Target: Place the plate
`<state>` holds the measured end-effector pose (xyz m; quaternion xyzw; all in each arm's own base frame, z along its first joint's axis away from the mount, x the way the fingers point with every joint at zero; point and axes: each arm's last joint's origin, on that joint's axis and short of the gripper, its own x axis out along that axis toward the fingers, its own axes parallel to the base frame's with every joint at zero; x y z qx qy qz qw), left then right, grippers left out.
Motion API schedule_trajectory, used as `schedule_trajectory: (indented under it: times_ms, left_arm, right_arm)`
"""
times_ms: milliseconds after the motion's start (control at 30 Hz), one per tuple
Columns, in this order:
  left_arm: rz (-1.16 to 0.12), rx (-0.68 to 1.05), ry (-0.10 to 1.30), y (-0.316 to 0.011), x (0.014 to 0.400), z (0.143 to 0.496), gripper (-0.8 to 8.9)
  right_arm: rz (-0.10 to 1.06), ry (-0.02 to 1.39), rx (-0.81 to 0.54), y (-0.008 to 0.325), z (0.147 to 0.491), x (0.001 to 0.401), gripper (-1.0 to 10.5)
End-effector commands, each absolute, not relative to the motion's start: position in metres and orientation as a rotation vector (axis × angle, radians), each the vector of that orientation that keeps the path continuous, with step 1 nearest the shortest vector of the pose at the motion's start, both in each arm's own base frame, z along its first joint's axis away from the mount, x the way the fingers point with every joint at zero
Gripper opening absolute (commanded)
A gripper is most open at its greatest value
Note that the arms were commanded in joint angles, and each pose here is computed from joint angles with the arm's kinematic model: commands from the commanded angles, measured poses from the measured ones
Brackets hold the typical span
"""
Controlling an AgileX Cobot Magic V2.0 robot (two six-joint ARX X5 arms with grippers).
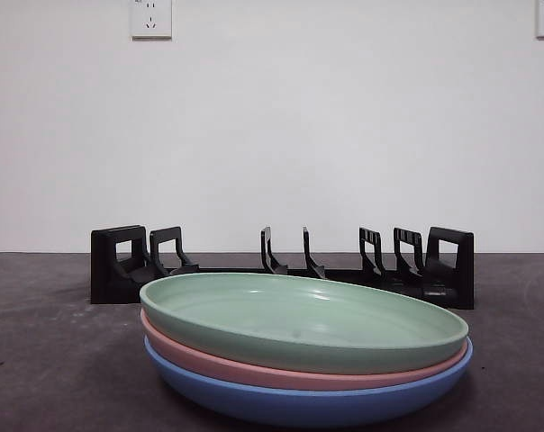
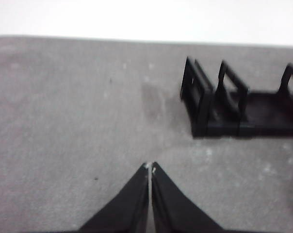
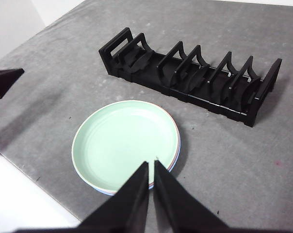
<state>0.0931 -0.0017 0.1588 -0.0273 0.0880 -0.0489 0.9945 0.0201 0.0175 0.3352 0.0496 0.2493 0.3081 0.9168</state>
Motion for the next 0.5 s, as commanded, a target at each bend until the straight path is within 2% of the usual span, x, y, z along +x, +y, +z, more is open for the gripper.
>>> schedule_trajectory:
  times_ms: [33, 167, 500]
  left_arm:
    - [-0.066, -0.092, 0.183, -0.0007, 0.0948, 0.1518, 0.07]
    - [-0.012, -0.115, 0.179, 0.0008, 0.0956, 0.1493, 0.07]
    - [-0.01, -0.099, 0.178, 0.0009, 0.0956, 0.1494, 0.07]
  right_arm:
    - [0.646, 0.498, 0.1, 0.0175, 0.3375, 0.0199, 0.2]
    - [0.646, 0.498, 0.1, 0.0174, 0.3375, 0.0199, 0.2]
    - [0.646, 0.498, 0.1, 0.0175, 0.3375, 0.0199, 0.2]
